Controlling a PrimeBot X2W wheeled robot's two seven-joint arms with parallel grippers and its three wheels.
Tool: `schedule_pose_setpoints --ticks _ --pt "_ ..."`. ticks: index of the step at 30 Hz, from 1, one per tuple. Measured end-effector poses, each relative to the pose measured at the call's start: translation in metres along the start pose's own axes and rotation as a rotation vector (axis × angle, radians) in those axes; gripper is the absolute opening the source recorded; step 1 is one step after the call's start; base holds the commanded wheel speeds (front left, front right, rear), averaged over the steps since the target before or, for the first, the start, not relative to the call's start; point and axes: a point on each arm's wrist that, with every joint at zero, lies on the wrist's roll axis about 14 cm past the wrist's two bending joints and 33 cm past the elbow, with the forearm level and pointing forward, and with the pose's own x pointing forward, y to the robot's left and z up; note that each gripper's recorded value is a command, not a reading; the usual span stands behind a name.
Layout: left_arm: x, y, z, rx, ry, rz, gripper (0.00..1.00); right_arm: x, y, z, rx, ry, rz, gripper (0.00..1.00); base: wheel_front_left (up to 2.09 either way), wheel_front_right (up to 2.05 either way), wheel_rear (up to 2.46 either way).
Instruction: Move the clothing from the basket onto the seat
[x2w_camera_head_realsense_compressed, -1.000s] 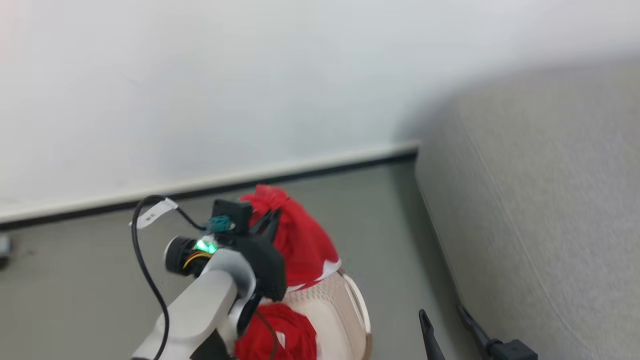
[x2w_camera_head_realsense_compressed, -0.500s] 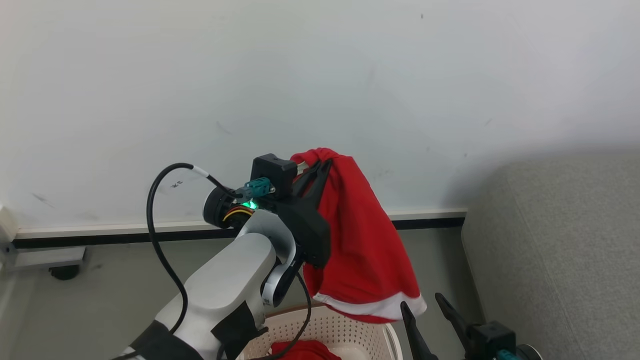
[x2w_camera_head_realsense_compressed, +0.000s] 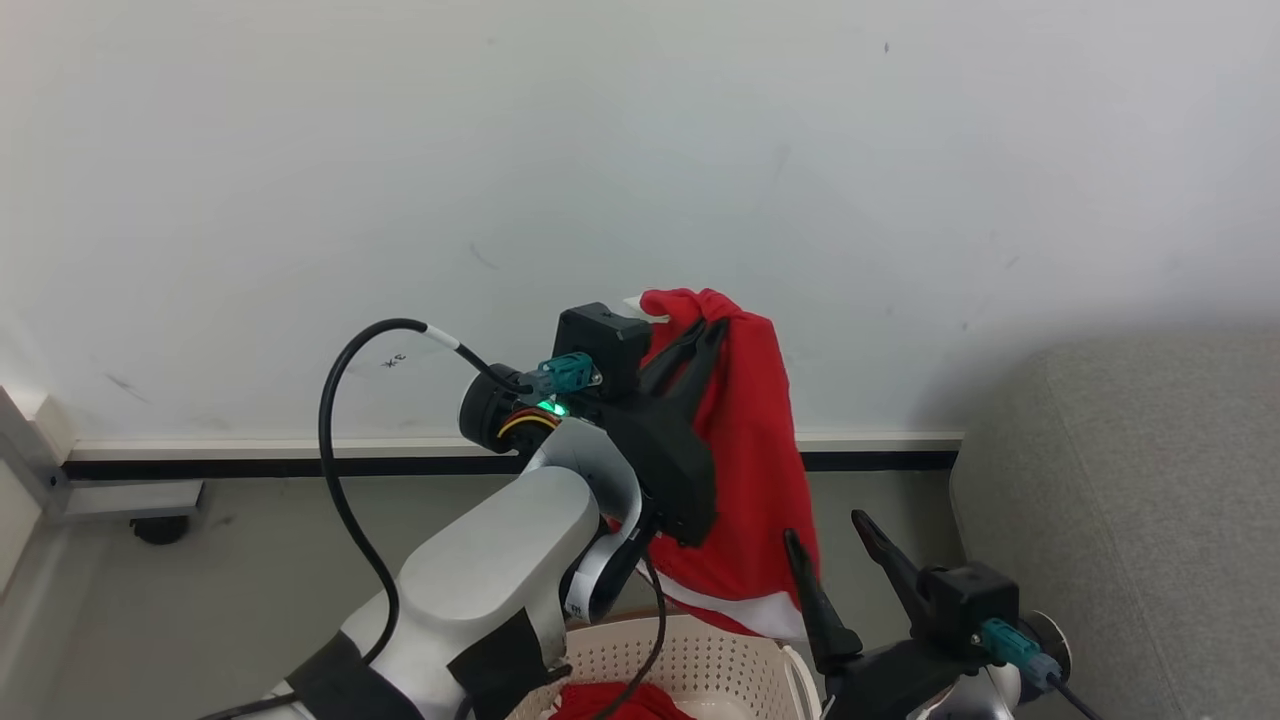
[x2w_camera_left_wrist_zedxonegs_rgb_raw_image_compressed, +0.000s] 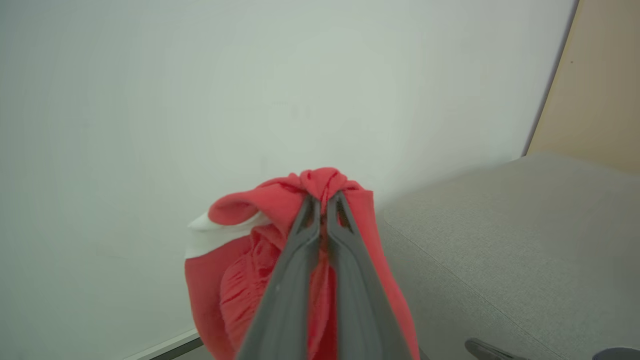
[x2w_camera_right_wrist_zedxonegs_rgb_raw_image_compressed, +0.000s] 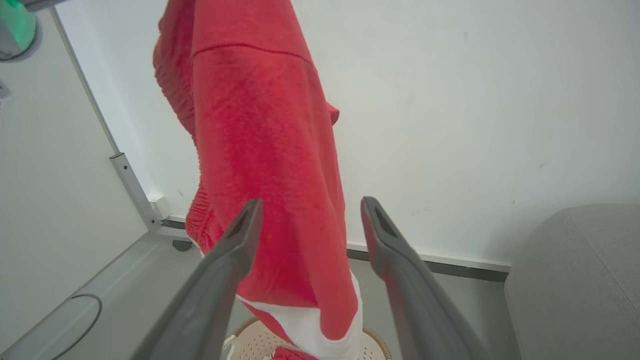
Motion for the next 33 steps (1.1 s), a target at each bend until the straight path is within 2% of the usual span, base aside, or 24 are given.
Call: schedule_pose_setpoints --ticks 7,17,22,28,29,30,31,33 --pt "-0.002 -0.018 0.008 -0.012 -0.012 -0.055 0.0 0.008 -0.014 -0.016 -0.01 0.062 -0.026 1.0 0.0 0.0 0.0" --pt "-0.016 -0.063 0.011 -0.064 0.033 -0.206 0.0 0.016 -0.009 -0.031 0.013 0.113 -0.001 1.0 0.0 0.0 0.0" --pt "-0.021 -0.078 0.012 -0.111 0.053 -0.257 0.0 0.02 -0.006 -0.031 0.02 0.111 0.011 1.0 0.0 0.0 0.0" --pt "-0.031 -0.101 0.012 -0.218 0.097 -0.337 0.0 0.024 -0.003 -0.03 0.023 0.105 0.027 1.0 0.0 0.0 0.0" --pt "-0.032 -0.103 0.012 -0.232 0.104 -0.344 0.0 0.024 -0.003 -0.03 0.026 0.104 0.026 0.79 0.0 0.0 0.0" --pt "-0.032 -0.104 0.013 -0.249 0.107 -0.346 0.0 0.024 -0.003 -0.031 0.029 0.105 0.025 0.24 0.0 0.0 0.0" --pt "-0.032 -0.104 0.012 -0.251 0.112 -0.348 0.0 0.024 -0.003 -0.032 0.03 0.109 0.025 0.0 0.0 0.0 0.0" --pt "-0.032 -0.104 0.01 -0.256 0.122 -0.348 0.0 0.024 -0.003 -0.033 0.029 0.11 0.027 0.0 0.0 0.0 0.0"
